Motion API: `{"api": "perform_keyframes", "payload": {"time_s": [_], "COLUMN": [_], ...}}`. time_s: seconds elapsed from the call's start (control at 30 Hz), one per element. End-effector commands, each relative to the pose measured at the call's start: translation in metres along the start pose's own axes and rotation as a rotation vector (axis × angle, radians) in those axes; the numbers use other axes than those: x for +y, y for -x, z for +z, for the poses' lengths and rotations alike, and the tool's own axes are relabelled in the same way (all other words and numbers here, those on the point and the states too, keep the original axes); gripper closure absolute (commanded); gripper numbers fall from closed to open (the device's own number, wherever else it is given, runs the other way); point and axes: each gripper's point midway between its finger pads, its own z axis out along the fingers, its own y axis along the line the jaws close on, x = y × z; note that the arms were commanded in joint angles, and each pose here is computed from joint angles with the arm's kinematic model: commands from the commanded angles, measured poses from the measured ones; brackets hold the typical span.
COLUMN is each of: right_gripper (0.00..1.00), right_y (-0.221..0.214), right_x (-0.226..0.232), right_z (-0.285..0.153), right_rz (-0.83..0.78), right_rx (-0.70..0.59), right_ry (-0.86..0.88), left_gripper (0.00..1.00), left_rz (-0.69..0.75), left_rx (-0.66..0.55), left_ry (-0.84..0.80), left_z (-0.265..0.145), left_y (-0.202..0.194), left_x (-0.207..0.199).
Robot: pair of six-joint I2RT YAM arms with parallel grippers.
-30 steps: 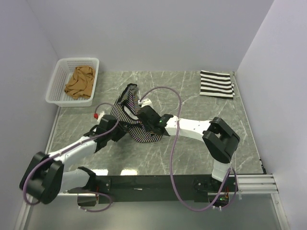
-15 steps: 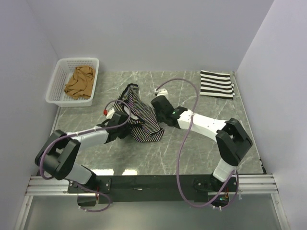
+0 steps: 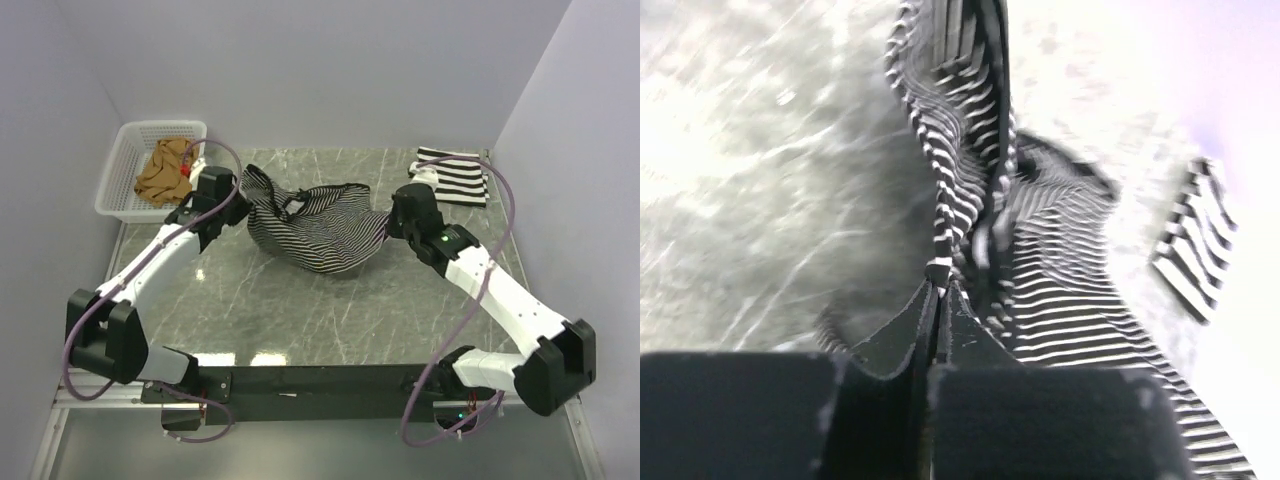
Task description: Fold and stack the tank tops
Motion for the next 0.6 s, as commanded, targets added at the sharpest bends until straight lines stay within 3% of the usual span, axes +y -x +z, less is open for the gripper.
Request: {"api": "perform_keyframes", "payload": {"time_s": [0.0, 0.2, 0.37, 0.43, 0.57], "right_gripper": [1.0, 1.0, 1.0, 1.0, 1.0], "right_y": [-0.001, -0.048, -0.065, -0.067, -0.064], "right_x": [-0.006, -0.02, -0.036, -0.04, -0.034], "right_z": [-0.011, 0.005, 0.023, 0.032, 0.051], "right_rz": [0.019, 0.04, 0.071, 0.084, 0.091], "right_rx": [0.004, 0.088, 0.124, 0.143, 0.174], "right_ry": [-0.012, -0.051, -0.104, -0.115, -0.117], "left_gripper": [0.94, 0.94, 0.99, 0.87, 0.69], "left_rz": [0.079, 0.086, 0.113, 0.106, 0.131], "left_rx": [-0.009, 0.111, 0.187, 0.17, 0.269], "left_ry": [-0.068, -0.024, -0.08, -0.088, -0.036], "left_z": [-0.028, 0.007, 0.011, 0.014, 0.045], "left_y": [0.018, -0.005, -0.015, -0.009, -0.023], "left_x": [-0.018, 0.008, -0.012, -0.016, -0.005]}}
